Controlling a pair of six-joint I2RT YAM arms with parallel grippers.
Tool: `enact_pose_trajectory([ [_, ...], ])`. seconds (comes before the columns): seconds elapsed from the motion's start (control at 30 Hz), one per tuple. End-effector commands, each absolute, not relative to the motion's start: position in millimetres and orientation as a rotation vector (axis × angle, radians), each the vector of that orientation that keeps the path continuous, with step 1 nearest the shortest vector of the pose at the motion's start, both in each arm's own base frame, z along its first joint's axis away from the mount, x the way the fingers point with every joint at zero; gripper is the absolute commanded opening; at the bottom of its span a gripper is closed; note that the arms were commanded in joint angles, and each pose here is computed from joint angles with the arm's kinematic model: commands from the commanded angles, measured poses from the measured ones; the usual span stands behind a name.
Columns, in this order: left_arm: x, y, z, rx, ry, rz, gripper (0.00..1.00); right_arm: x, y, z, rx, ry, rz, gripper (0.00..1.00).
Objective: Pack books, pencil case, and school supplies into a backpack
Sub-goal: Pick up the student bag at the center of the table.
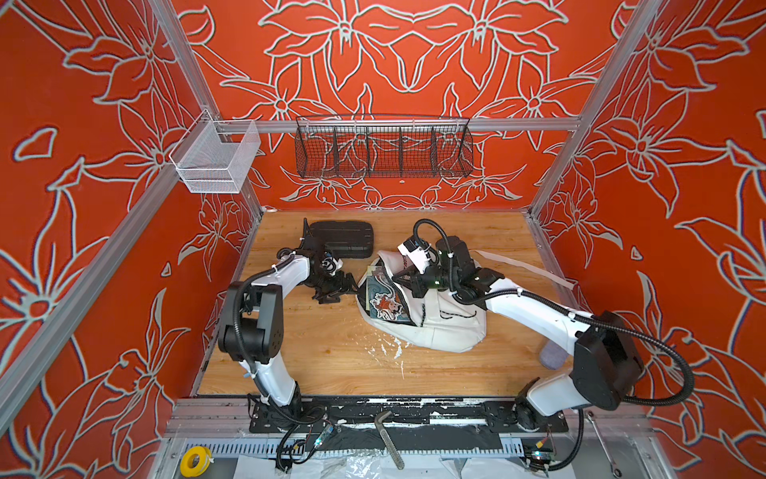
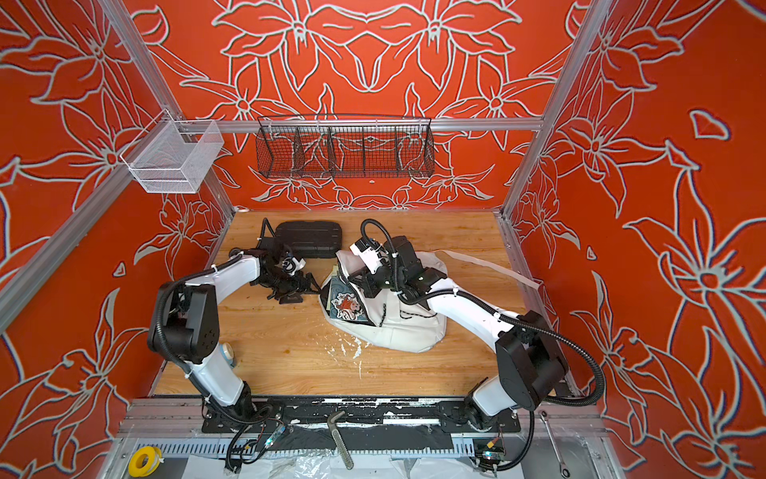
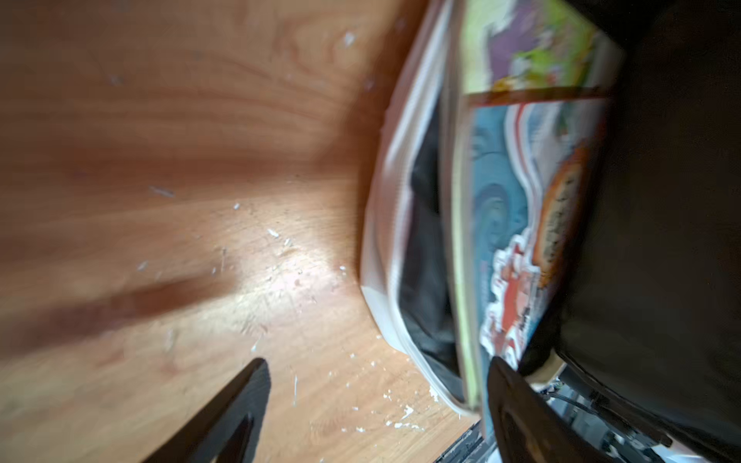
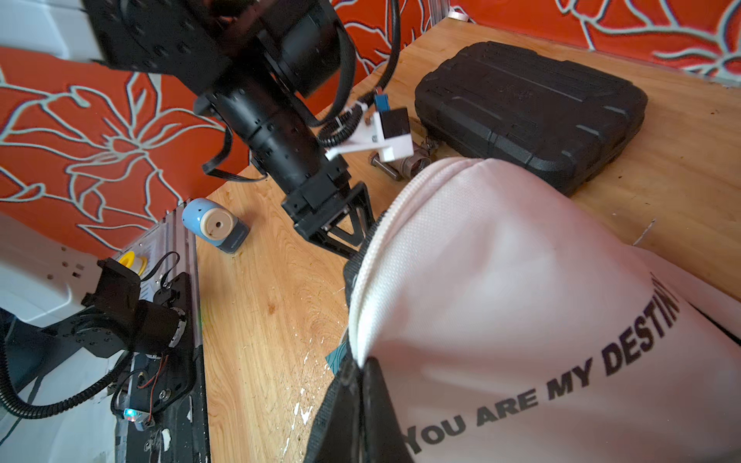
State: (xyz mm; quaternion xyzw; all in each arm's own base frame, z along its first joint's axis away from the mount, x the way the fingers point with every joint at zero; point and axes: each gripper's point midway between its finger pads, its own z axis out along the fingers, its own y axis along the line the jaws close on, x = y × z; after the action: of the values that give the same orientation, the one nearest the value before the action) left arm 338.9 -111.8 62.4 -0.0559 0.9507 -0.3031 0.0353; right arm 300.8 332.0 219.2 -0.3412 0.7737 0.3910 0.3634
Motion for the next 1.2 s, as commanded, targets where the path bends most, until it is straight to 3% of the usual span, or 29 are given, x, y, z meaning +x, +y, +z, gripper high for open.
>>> enact_pose_trajectory([
  [0.0, 346.7, -124.1, 56.8, -0.156, 2.919, -1.003, 0.80, 303.9, 338.1, 255.8, -0.867, 1.885, 1.048, 0.00],
  [0.23, 357.9, -130.0, 38.1, -0.127, 2.972, -0.930, 0.64, 304.1, 339.7, 265.7, -0.858, 1.867, 1.066, 0.00],
  [0.33, 363.5, -140.8, 34.3, -0.106, 2.972, -0.963, 0.52, 304.2, 340.8, 264.6, -0.852, 1.871, 1.076, 0.00],
  [0.37, 364.2, -146.1, 34.5, -0.090, 2.969, -0.989, 0.43, 305.7, 340.3, 263.7, -0.845, 1.873, 1.073, 0.00],
  [0.47, 368.1, -161.5, 47.9, -0.051, 2.929, -1.099, 0.00, 311.5, 336.5, 261.8, -0.807, 1.892, 1.058, 0.00],
  [0.57, 376.5, -170.5, 100.6, -0.002, 2.800, -1.163, 0.00, 328.1, 316.3, 264.5, -0.699, 1.932, 0.981, 0.00],
  [0.7, 387.1, -173.1, 238.8, 0.107, 2.502, -1.144, 0.00, 354.2, 272.3, 296.4, -0.494, 1.923, 0.913, 0.00],
  [0.83, 380.1, -193.4, 361.8, 0.204, 2.192, -1.205, 0.00, 356.8, 256.6, 342.6, -0.521, 1.862, 0.826, 0.00],
  [1.0, 366.9, -227.0, 429.3, 0.286, 2.108, -1.286, 0.00, 357.8, 230.4, 417.7, -0.456, 1.684, 0.705, 0.00],
  [1.17, 377.3, -231.6, 444.7, 0.253, 2.102, -1.315, 0.00, 350.2, 196.4, 478.7, -0.335, 1.571, 0.623, 0.00],
])
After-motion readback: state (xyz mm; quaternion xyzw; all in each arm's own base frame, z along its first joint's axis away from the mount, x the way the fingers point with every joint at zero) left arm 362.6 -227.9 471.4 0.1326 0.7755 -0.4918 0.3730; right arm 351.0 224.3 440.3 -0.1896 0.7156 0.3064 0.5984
